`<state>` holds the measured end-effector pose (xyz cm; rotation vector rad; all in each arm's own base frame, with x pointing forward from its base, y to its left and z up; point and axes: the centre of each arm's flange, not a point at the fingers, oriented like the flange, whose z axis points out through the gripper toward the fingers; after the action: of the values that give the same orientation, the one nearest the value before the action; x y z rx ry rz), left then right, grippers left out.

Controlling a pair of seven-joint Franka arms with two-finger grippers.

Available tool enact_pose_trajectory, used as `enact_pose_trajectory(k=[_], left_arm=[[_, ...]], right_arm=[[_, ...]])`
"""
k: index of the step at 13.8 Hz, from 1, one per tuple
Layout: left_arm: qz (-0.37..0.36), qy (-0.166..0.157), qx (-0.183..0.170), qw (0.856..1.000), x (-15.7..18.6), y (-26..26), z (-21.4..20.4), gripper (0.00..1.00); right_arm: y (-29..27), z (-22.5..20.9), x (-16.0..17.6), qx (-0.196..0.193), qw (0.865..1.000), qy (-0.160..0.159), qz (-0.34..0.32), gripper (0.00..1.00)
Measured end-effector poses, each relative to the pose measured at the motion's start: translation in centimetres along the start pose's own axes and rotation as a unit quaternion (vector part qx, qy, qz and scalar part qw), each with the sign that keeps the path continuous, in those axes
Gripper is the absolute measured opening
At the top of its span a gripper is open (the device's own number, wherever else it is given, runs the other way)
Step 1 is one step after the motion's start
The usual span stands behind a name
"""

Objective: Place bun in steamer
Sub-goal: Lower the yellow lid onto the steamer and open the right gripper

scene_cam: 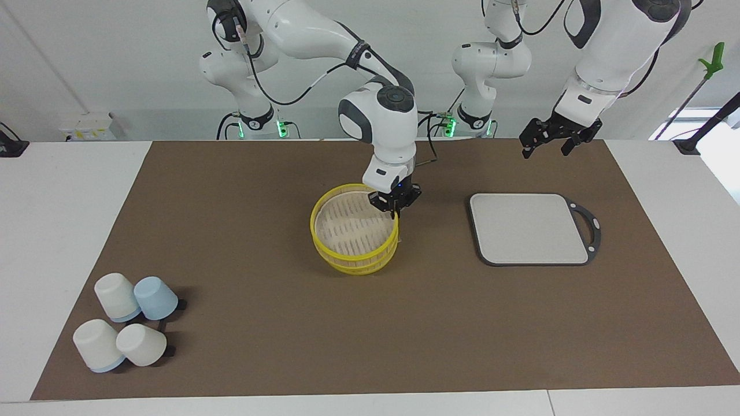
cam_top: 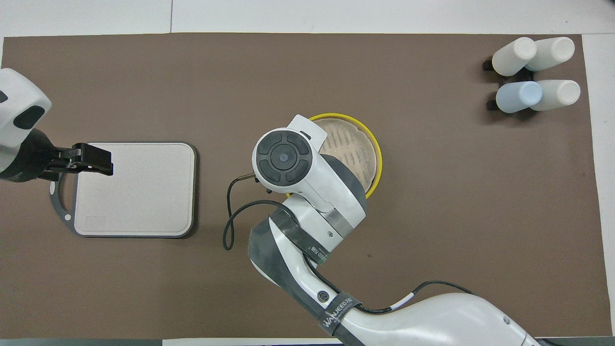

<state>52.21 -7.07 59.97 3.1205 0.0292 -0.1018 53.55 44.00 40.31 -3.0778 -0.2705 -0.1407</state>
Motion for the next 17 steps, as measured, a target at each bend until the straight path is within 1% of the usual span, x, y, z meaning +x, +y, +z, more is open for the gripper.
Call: enact_pose_trajectory(k=[2,5,8,10,17], left_arm=[[-0.001,0.0,-0.001,1.0,0.1,0.0,0.1,1.0],[0.0,0.0,-0.001,1.0,0.2,0.0,0.2,1.0],[0.0,0.0,-0.001,1.0,0.2,0.1,0.2,1.0],[0.0,0.001,-0.001,1.0,0.2,0.0,0.2,1.0],[-0.001,0.003,-0.001,1.0,0.2,0.0,0.0,1.0]], right_arm=[[0.0,0.0,0.0,0.0,1.0,0.0,0.012,0.09],[-1.2,0.1,-0.7,0.003,1.0,0.001,0.013,0.09],[-1.9,1.1,-1.5,0.015,1.0,0.017,0.019,0.09],[-1.8,1.1,-1.6,0.016,0.999,0.02,0.02,0.09],[-1.3,1.2,-1.7,0.013,1.0,0.018,0.023,0.09]])
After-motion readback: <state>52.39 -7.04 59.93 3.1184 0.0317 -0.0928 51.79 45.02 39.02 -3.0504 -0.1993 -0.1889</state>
